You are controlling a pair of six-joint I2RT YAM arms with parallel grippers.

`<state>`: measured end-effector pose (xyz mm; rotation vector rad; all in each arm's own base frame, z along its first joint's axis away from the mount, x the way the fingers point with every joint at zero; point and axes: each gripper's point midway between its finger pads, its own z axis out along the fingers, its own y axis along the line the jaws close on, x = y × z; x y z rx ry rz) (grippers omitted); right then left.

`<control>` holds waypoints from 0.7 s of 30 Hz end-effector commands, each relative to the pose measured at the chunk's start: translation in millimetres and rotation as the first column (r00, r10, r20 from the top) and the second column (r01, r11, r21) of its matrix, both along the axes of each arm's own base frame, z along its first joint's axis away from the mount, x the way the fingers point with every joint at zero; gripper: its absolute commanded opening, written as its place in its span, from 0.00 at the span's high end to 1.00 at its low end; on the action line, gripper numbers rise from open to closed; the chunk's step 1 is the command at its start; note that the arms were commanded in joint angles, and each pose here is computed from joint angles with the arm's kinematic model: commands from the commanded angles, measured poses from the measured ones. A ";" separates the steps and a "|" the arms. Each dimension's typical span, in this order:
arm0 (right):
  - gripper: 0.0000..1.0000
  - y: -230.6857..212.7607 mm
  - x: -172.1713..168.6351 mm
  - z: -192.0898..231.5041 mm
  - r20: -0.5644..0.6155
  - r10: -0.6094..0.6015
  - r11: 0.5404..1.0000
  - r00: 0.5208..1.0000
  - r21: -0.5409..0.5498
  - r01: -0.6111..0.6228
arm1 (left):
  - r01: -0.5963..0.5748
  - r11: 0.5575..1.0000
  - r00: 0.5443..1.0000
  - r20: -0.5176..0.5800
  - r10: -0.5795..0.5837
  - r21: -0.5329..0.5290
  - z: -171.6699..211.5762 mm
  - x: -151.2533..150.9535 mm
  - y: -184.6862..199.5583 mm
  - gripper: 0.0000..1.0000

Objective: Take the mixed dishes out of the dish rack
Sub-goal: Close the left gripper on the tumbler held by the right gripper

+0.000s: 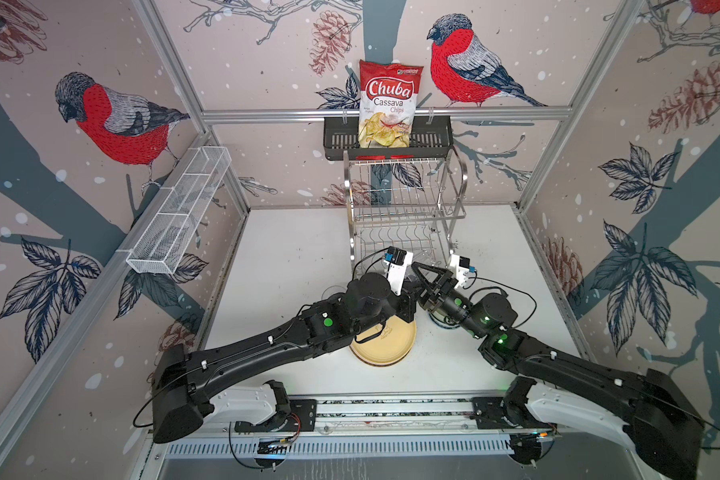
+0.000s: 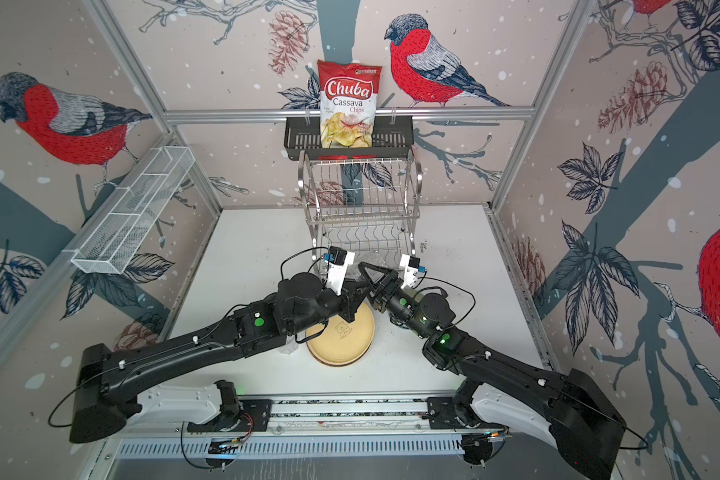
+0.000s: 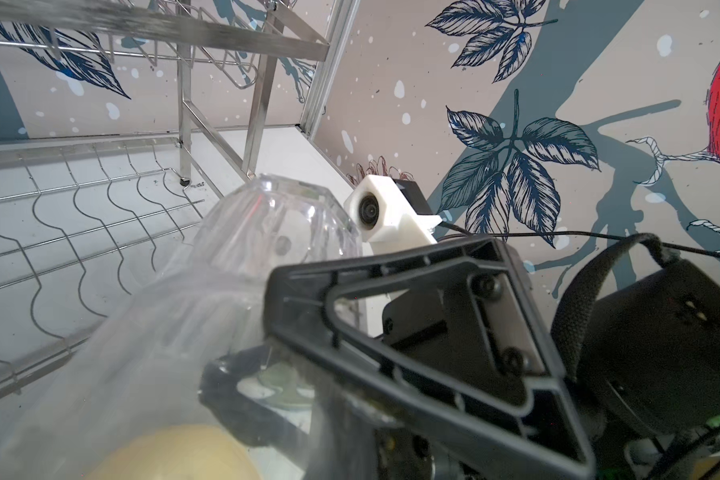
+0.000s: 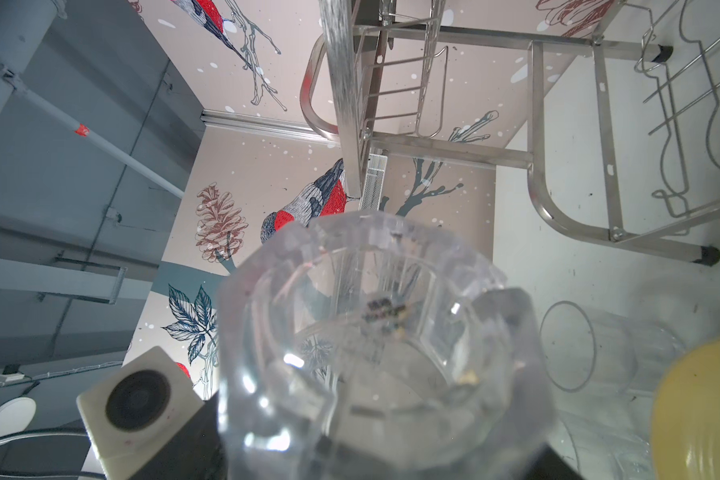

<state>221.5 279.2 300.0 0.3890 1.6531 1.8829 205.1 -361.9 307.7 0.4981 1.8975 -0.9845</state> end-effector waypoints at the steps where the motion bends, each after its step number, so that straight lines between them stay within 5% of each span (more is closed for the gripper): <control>1: 0.70 -3.5 0.1 3.0 0.066 -0.029 0.999 0.997 -0.035 0.031 | -0.100 0.995 0.995 0.027 0.101 -0.030 14.8 14.0 12.4 1.00; 4: 0.50 -5.6 1.7 1.4 0.054 -0.042 0.998 0.998 -0.040 0.044 | -0.101 0.994 0.994 0.031 0.102 -0.030 16.8 13.9 13.3 1.00; 8: 0.02 -7.8 3.3 -0.2 0.047 -0.057 0.997 0.997 -0.050 0.060 | -0.091 0.996 0.995 0.027 0.092 -0.021 17.1 12.4 11.7 1.00; 21: 0.01 -23.4 12.6 -0.4 0.044 -0.137 0.987 0.990 -0.073 0.140 | -0.072 0.997 0.997 0.007 0.072 0.037 9.2 6.6 16.1 1.00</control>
